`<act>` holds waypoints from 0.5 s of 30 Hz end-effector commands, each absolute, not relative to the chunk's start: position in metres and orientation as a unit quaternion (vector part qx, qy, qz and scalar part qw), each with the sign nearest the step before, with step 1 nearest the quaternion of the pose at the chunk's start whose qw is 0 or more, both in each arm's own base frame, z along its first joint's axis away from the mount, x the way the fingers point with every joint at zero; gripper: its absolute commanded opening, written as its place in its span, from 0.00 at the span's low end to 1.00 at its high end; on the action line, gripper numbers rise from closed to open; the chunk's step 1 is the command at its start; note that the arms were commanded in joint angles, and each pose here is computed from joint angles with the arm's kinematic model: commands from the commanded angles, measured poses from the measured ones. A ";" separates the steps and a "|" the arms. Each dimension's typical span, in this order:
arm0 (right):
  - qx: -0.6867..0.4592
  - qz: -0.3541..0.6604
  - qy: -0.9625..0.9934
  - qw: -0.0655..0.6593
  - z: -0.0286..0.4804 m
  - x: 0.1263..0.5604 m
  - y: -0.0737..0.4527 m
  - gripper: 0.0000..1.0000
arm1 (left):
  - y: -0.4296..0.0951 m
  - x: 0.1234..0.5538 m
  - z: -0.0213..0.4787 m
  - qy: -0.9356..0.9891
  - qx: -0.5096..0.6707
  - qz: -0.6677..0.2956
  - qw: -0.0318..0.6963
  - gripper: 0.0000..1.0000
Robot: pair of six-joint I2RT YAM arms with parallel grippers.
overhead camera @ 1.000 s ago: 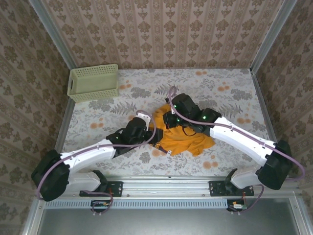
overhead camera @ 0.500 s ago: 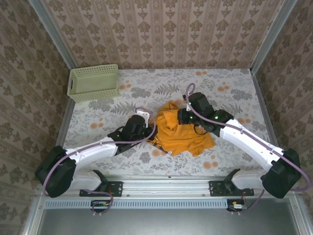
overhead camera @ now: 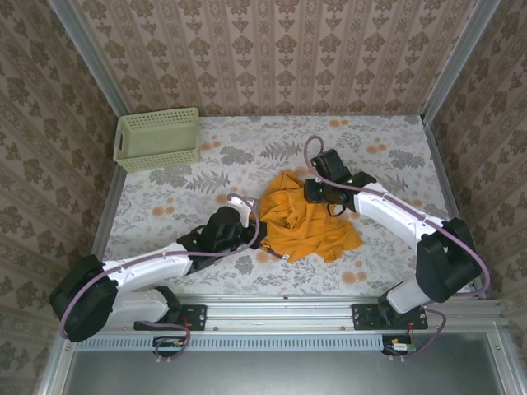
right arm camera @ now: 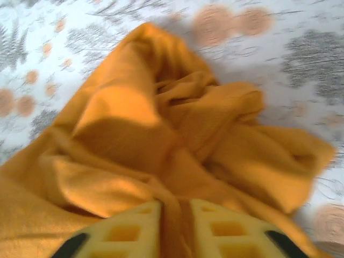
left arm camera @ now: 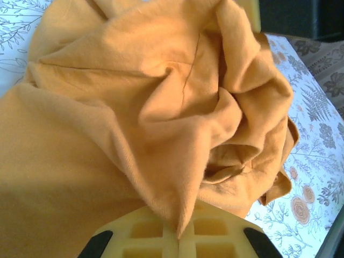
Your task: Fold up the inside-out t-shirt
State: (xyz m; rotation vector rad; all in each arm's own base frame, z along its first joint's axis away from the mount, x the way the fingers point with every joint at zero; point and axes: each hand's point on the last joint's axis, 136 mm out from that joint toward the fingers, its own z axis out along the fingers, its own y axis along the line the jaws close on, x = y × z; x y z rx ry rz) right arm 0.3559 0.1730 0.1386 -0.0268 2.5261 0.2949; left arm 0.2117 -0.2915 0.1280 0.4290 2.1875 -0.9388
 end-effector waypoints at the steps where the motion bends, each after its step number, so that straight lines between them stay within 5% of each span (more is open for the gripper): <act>1: -0.028 0.043 0.935 0.352 0.178 0.356 0.152 0.39 | -0.291 0.211 0.127 0.844 0.179 -0.358 0.357 0.00; 7: -0.112 0.086 0.922 0.362 0.203 0.289 0.195 0.43 | -0.292 0.213 0.129 0.843 0.178 -0.358 0.360 0.00; 15: -0.070 0.119 0.948 0.286 0.148 0.259 0.228 0.59 | -0.291 0.212 0.130 0.842 0.176 -0.360 0.362 0.00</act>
